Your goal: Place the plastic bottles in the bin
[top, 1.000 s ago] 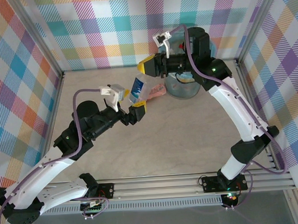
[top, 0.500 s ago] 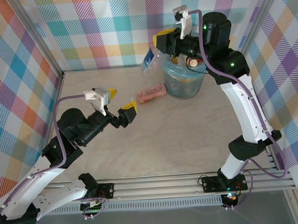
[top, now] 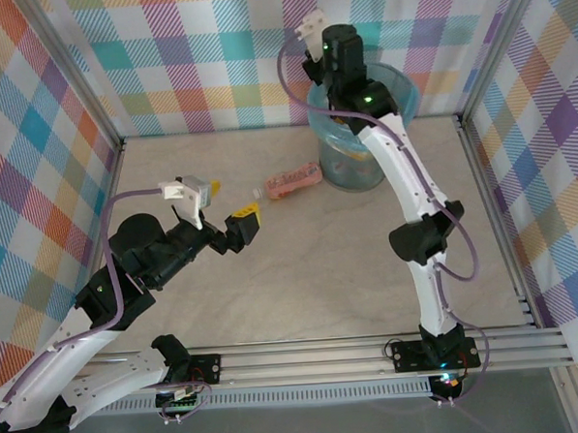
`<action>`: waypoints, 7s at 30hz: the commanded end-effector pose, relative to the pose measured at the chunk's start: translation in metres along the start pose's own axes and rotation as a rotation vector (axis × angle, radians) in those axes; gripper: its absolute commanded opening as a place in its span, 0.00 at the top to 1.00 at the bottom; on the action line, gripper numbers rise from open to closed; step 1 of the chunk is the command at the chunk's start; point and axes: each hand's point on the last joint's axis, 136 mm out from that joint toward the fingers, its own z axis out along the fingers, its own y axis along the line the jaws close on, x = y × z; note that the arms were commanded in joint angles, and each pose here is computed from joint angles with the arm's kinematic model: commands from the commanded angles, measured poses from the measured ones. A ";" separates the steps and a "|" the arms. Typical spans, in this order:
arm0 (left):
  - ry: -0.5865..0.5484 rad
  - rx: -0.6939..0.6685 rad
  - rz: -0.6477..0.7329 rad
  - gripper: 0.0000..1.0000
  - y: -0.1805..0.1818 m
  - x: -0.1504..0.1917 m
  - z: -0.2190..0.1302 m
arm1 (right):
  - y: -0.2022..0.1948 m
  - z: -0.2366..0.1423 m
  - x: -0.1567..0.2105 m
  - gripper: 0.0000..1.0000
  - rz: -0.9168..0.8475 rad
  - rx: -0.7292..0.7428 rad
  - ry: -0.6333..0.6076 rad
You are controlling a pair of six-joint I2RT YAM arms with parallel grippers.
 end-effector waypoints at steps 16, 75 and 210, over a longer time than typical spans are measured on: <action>0.019 0.002 -0.018 0.03 0.002 0.011 -0.001 | -0.039 0.054 0.065 0.97 -0.301 0.256 0.147; 0.813 -0.167 -0.061 0.00 0.157 0.219 0.170 | 0.093 -0.239 0.042 0.16 0.182 -0.918 -0.205; 0.941 0.039 -0.046 0.95 0.157 0.256 0.183 | 0.108 -0.284 0.036 0.17 0.250 -1.056 -0.156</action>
